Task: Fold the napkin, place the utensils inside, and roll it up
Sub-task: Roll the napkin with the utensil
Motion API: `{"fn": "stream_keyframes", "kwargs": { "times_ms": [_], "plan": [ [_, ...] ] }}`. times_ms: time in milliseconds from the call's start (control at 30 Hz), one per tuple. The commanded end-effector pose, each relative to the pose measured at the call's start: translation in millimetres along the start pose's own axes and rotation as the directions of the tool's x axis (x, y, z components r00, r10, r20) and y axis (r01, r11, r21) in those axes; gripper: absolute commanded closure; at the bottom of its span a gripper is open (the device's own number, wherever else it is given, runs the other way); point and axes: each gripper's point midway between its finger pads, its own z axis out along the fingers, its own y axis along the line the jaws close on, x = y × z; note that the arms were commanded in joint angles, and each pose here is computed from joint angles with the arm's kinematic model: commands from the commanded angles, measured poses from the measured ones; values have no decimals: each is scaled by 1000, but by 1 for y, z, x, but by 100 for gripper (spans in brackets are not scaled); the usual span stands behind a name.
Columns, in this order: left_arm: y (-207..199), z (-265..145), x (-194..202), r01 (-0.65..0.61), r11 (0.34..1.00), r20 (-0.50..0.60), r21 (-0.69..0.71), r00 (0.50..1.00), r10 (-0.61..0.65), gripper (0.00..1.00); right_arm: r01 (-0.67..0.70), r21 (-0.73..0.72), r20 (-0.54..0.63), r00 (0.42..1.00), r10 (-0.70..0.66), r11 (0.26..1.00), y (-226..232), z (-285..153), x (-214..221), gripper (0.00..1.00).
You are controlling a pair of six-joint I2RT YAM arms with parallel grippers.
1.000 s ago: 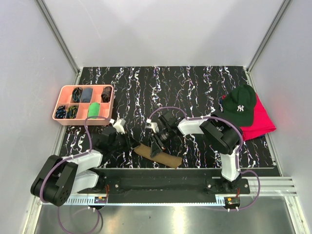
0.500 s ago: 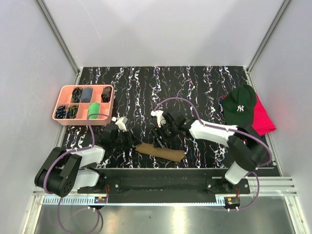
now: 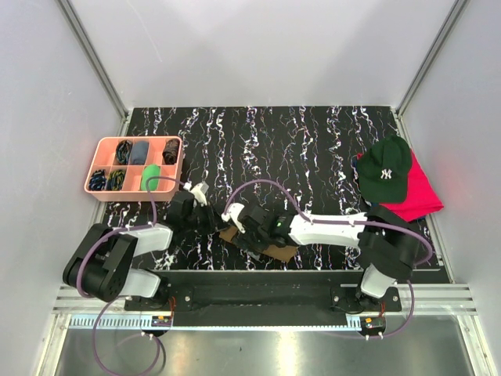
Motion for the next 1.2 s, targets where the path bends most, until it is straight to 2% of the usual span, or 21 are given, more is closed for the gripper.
{"fn": "stream_keyframes", "kwargs": {
  "times_ms": [0,100,167,267,400,467,567,667,833,933,1167],
  "plan": [
    [12,2,10,-3,999,-49,-43,999,0,83,66,31,-11,998,-65,997,-3,4,-9,24],
    [11,2,9,-6,999,-46,-40,999,4,83,77,27,-46,996,-76,997,-3,11,-2,26],
    [9,3,8,-9,1000,-44,-28,999,8,82,73,28,-78,994,-70,997,-3,19,4,32],
    [1,1,4,-21,1000,-27,6,999,21,78,58,10,-139,989,-56,998,0,26,17,48],
    [-6,-6,-7,-41,999,22,12,999,41,62,-16,-80,-181,983,1,997,10,31,28,57],
    [-7,-9,-10,-44,999,37,4,998,44,51,-51,-110,-193,981,29,993,9,32,31,60],
    [-4,-17,-16,-56,998,70,-35,996,58,42,-107,-217,-202,977,63,970,20,30,31,62],
    [4,-23,-17,-58,995,93,-87,994,66,38,-151,-303,-213,973,88,941,28,28,31,63],
    [4,-31,-15,-58,996,149,-70,987,68,38,-242,-434,-211,964,163,868,30,22,27,64],
    [-3,-36,-18,-83,996,190,-31,978,87,42,-276,-491,-202,959,200,827,27,19,24,65],
    [-11,-35,-16,-114,993,193,23,975,108,48,-399,-581,-258,917,304,709,24,21,22,66]
  ]
}}
